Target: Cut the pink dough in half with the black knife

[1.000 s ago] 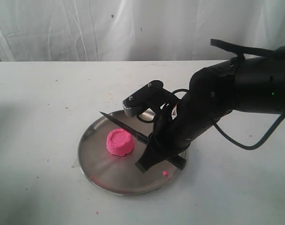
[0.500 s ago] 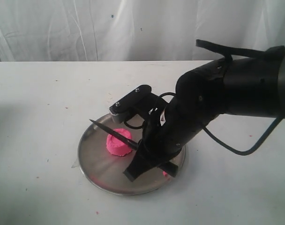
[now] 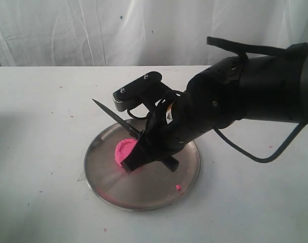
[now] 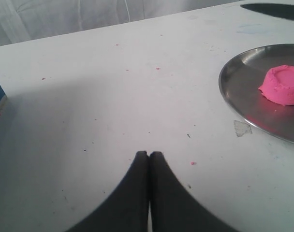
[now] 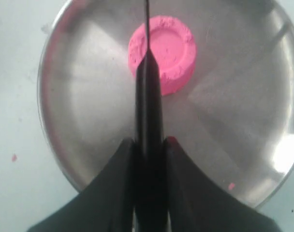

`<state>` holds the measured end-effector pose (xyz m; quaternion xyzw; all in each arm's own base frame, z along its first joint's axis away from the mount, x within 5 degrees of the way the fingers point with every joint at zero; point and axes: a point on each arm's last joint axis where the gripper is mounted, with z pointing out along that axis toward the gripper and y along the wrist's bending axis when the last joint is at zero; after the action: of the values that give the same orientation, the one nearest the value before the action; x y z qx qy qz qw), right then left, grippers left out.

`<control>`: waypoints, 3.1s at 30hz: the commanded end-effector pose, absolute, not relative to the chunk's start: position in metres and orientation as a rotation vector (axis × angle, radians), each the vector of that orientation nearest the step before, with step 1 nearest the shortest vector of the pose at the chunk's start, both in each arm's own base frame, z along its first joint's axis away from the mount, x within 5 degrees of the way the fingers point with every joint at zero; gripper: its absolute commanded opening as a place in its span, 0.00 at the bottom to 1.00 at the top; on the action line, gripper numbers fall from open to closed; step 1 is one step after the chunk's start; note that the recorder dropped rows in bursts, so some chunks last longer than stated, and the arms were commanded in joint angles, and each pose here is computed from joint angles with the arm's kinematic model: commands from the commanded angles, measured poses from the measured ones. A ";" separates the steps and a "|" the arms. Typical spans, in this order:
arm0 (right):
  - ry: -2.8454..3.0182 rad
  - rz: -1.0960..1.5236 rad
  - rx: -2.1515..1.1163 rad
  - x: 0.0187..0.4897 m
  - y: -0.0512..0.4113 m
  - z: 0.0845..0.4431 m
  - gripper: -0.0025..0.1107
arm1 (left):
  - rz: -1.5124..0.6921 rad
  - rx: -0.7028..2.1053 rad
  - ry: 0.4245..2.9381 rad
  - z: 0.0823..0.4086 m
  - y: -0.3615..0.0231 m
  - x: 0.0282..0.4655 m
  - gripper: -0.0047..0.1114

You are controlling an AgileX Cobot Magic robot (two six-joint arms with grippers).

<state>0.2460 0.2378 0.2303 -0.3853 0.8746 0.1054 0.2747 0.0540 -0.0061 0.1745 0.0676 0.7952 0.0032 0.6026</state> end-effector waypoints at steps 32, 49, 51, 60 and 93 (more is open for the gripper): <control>2.232 0.373 -0.907 0.222 0.217 0.225 0.02 | -0.708 -0.534 1.610 0.225 -0.012 0.049 0.04; 2.230 0.374 -0.906 0.222 0.217 0.226 0.02 | -0.621 0.544 2.148 0.337 -0.051 0.014 0.04; 2.230 0.374 -0.906 0.222 0.217 0.226 0.02 | -0.693 0.669 2.206 0.345 -0.057 0.029 0.04; 2.318 0.321 -0.980 0.219 0.215 0.226 0.02 | -0.914 0.886 2.298 0.312 -0.099 0.149 0.04; 2.498 0.128 -1.184 0.237 0.227 0.232 0.02 | -1.335 0.641 2.169 0.252 -0.102 0.206 0.04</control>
<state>0.2339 0.2227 0.2330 -0.4082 0.8911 0.0534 0.1908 0.1993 -0.1025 0.2488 0.2644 0.7970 -0.4910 0.2319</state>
